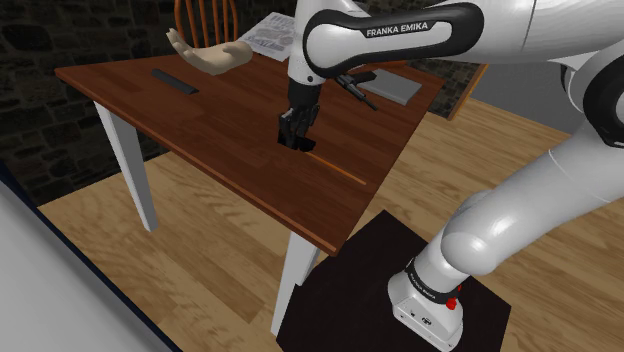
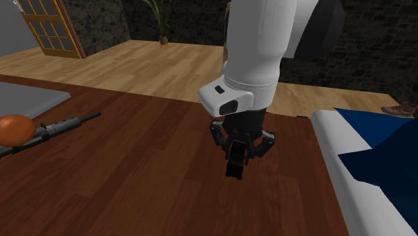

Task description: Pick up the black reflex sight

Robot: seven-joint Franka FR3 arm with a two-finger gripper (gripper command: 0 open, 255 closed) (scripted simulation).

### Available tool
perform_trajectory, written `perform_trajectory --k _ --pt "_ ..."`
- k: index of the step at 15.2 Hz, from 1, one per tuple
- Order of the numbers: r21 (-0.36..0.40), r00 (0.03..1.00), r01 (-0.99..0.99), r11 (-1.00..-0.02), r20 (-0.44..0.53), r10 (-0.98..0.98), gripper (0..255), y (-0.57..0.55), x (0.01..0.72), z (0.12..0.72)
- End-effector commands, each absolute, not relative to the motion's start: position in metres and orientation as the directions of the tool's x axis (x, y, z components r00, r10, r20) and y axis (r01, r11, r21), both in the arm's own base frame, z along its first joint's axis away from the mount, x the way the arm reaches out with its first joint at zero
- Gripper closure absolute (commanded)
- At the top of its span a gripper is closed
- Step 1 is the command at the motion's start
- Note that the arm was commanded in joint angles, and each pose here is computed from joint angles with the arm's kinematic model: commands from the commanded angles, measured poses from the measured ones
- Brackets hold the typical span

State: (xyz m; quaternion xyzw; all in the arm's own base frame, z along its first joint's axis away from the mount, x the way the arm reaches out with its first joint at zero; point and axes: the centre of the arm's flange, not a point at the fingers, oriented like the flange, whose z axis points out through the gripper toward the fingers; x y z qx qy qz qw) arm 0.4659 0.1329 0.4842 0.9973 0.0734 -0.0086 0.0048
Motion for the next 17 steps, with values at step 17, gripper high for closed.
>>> perform_trajectory --k 17 --pt "0.008 0.989 0.146 -0.989 -0.018 0.146 255 0.132 0.466 0.553"
